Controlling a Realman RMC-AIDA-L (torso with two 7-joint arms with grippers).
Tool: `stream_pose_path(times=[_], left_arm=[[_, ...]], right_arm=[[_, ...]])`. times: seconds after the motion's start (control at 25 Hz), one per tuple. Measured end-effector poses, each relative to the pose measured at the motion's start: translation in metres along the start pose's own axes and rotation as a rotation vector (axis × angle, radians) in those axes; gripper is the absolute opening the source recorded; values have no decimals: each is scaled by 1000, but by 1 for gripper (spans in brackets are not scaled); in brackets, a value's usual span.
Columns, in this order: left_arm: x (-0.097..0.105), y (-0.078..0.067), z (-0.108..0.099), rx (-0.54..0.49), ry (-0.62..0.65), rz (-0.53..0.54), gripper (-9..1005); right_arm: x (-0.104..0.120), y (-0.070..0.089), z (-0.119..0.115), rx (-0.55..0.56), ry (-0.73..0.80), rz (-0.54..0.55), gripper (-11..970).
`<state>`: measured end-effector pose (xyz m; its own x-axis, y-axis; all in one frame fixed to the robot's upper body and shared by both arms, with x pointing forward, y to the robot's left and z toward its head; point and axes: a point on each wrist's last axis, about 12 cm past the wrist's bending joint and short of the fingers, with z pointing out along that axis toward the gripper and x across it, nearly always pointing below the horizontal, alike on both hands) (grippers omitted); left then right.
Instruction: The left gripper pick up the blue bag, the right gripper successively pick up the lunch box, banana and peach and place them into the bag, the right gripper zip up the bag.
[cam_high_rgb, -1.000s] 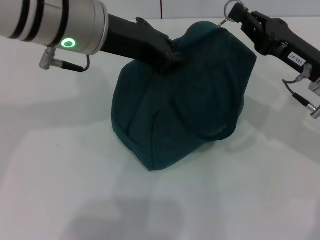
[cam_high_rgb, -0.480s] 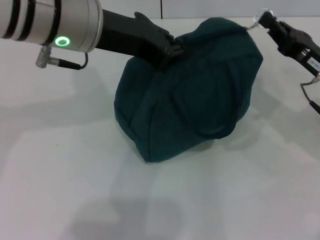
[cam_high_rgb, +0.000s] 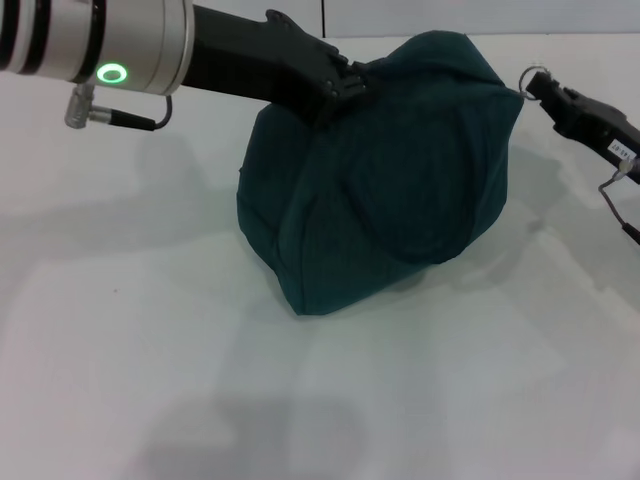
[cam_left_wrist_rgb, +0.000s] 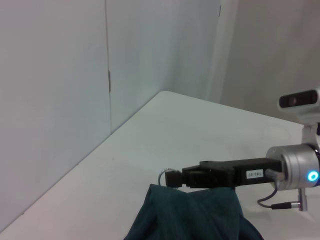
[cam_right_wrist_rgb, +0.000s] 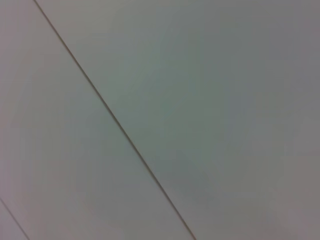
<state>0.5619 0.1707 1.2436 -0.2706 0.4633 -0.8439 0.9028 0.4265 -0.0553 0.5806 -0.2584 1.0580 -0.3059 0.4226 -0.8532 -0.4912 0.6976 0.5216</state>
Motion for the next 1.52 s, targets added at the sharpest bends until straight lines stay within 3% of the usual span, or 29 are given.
stream_pose_path(times=[0.28, 0.44, 0.84, 0.96, 1.24, 1.52], left_arm=[[3, 3, -1, -11, -9, -10, 70], [8, 7, -1, -17, -24, -31, 69], [16, 17, -7, 12, -112, -115, 67], [18, 18, -13, 32, -166, -122, 122], [37, 17, -39, 37, -293, -99, 357], [108, 0, -69, 14, -382, -20, 692]], right_arm=[[1, 3, 3, -25, 21, -6, 74], [-2, 5, -7, -55, -27, 5, 76], [1, -1, -39, -59, -77, -23, 263], [4, 2, -48, -83, -80, -56, 378], [2, 11, -75, -195, -122, -167, 677], [8, 37, -116, -485, -78, -404, 864]])
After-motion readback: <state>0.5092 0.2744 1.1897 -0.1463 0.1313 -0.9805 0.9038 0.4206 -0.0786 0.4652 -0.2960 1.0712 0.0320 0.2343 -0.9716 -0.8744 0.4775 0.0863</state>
